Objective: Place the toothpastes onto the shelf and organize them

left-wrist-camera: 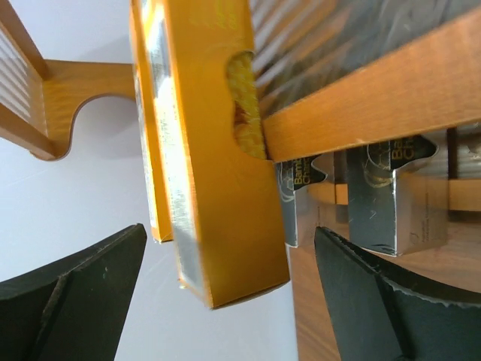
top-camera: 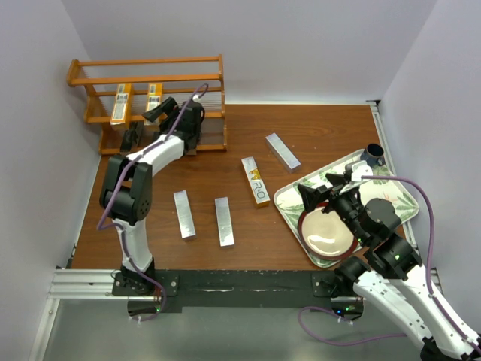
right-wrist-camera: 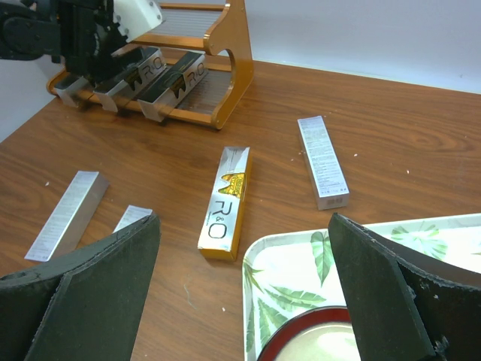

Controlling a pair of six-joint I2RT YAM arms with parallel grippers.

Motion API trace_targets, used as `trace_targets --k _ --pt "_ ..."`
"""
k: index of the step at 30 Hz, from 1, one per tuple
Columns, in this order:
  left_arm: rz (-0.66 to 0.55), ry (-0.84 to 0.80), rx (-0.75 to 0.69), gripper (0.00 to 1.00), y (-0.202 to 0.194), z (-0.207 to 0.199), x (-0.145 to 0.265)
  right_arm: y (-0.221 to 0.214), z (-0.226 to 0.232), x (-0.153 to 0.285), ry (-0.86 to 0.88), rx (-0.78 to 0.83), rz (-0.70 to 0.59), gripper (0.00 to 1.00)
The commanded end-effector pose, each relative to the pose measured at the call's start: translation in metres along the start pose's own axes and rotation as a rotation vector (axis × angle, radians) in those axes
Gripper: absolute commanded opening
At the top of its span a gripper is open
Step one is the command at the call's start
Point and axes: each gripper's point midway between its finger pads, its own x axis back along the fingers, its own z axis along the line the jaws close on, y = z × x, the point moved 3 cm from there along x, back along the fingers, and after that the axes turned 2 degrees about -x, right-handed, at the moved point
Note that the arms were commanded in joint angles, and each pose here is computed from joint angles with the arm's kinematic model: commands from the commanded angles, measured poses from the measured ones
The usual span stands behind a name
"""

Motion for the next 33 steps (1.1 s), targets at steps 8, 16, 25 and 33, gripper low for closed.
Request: trace_targets --k 8,16,25,33 --pt "-0.229 -0.056 0.406 1.00 0.034 0.083 0.062 0.018 0.006 0.004 0.027 0.001 -0.045 0.99" --pt "-0.297 -0.270 0.733 1.00 0.021 0.102 0.108 0.018 0.005 0.004 0.025 0.000 -0.046 0.99" --pt "-0.386 -0.603 0.992 1.00 -0.016 0.069 0.167 0.019 0.005 0.004 0.025 -0.002 -0.051 0.99" --pt "-0.443 -0.795 1.036 1.00 -0.049 0.026 0.197 0.015 0.003 -0.006 -0.016 -0.013 0.012 0.98"
